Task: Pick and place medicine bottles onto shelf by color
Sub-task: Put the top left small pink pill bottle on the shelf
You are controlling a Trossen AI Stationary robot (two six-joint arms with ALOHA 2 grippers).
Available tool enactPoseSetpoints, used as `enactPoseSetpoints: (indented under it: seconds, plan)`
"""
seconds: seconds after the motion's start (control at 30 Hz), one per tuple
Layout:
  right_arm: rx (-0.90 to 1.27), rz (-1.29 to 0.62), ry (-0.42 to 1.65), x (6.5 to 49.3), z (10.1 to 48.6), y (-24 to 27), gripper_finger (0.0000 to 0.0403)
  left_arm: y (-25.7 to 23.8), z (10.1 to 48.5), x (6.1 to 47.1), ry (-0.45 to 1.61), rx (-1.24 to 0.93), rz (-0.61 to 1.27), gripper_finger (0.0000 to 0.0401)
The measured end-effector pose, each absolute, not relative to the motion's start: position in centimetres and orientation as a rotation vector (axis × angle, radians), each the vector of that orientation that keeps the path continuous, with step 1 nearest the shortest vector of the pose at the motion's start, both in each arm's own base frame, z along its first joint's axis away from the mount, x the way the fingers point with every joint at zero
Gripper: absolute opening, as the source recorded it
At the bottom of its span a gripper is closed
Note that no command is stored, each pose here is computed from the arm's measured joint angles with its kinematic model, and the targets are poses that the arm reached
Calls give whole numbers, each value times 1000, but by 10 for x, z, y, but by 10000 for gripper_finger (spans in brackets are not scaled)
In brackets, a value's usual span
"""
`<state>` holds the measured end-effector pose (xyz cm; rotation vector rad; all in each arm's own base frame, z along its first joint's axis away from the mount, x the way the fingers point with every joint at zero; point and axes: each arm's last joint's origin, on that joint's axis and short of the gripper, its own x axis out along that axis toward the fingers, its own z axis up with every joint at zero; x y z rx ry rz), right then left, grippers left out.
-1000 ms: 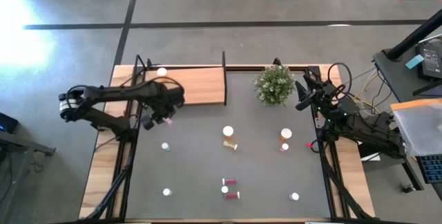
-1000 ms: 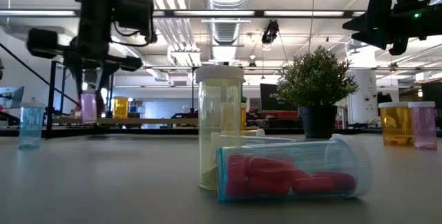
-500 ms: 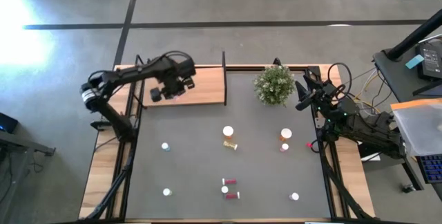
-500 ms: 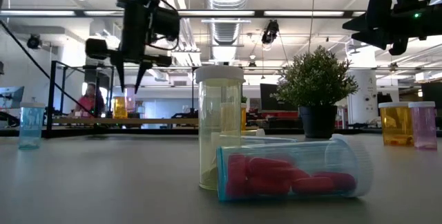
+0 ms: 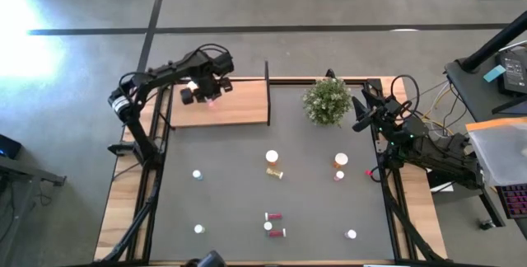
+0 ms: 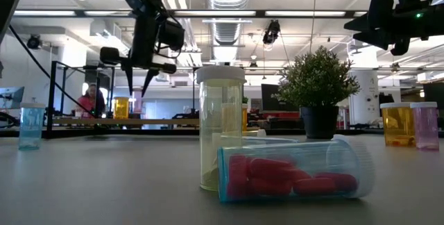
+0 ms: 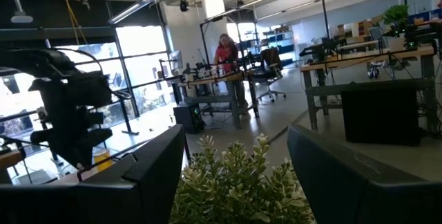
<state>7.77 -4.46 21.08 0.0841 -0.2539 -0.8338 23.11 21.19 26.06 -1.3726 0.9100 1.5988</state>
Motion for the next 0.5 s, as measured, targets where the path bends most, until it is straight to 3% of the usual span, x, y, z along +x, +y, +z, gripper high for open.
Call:
enactPoseSetpoints:
  seconds: [0.5]
  plan:
    - [84, -834, -254, 78, 211, -45, 249, 242, 259, 215, 893, -1250, 1558, 104]
